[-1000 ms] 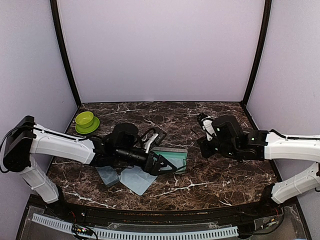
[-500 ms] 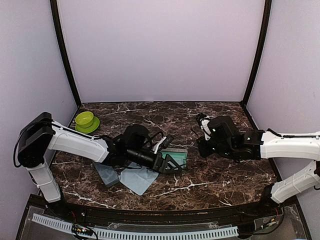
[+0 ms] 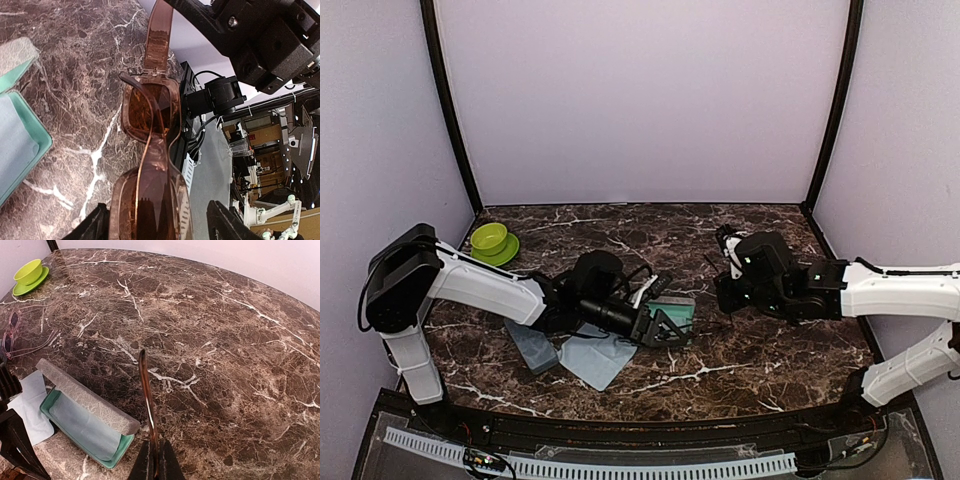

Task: Organize the sunglasses
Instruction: Pass from the right arm to the left

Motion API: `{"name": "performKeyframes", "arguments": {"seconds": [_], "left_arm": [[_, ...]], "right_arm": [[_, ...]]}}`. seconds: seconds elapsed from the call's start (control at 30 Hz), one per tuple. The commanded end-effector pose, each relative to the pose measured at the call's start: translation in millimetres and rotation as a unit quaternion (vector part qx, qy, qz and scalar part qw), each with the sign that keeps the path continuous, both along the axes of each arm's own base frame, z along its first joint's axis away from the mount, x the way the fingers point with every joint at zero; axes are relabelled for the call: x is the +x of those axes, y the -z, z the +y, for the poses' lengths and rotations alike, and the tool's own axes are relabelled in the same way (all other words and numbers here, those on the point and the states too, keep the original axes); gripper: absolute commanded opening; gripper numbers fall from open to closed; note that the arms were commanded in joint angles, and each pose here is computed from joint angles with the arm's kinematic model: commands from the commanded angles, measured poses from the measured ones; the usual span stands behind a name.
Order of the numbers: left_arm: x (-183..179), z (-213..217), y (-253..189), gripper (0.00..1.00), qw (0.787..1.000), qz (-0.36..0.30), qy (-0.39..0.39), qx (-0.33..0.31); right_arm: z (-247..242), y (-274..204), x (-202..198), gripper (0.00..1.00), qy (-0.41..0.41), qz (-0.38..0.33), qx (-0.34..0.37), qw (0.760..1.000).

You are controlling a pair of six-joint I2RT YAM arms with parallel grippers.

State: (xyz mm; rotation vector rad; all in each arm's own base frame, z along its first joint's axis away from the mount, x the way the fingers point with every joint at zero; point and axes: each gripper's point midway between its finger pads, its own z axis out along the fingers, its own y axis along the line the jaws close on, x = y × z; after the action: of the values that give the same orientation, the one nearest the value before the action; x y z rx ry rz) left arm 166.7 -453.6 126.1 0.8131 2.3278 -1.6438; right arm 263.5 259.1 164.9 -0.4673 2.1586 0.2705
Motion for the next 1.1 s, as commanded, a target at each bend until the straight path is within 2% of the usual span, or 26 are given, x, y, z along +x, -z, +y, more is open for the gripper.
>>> {"name": "performKeyframes", "arguments": {"seconds": [0.0, 0.27, 0.43, 0.53, 0.67, 0.9, 1.07], "left_arm": [[5.5, -1.4, -18.3, 0.67, 1.0, -0.018, -0.007, -0.024], [12.5, 3.7, -20.8, 0.62, 0.998, -0.034, -0.035, -0.025], [19.1, 7.3, -20.9, 0.62, 0.997, -0.041, -0.059, -0.021], [25.6, 11.1, -24.9, 0.66, 0.995, -0.049, -0.086, -0.025], [32.1, 13.3, -28.7, 0.64, 0.992, -0.048, -0.113, -0.036], [31.0, 9.1, -27.8, 0.59, 0.993, -0.035, -0.107, -0.041], [29.8, 8.5, -26.2, 0.59, 0.993, -0.025, -0.105, -0.039]], "right_arm": [[-1.4, -13.9, 1.3, 0.0, 0.021, -0.01, 0.03, 0.999], [-5.9, -11.0, 1.5, 0.0, 0.044, 0.0, 0.039, 0.998], [-7.7, -8.8, 1.1, 0.0, 0.051, 0.006, 0.04, 0.998], [-8.7, -6.5, 0.8, 0.0, 0.06, 0.013, 0.044, 0.997], [-9.9, -5.2, 1.0, 0.0, 0.074, 0.019, 0.053, 0.996], [-9.9, -0.8, 2.3, 0.0, 0.081, 0.023, 0.052, 0.995], [-12.3, -0.7, 3.5, 0.0, 0.091, 0.02, 0.052, 0.994]]}}
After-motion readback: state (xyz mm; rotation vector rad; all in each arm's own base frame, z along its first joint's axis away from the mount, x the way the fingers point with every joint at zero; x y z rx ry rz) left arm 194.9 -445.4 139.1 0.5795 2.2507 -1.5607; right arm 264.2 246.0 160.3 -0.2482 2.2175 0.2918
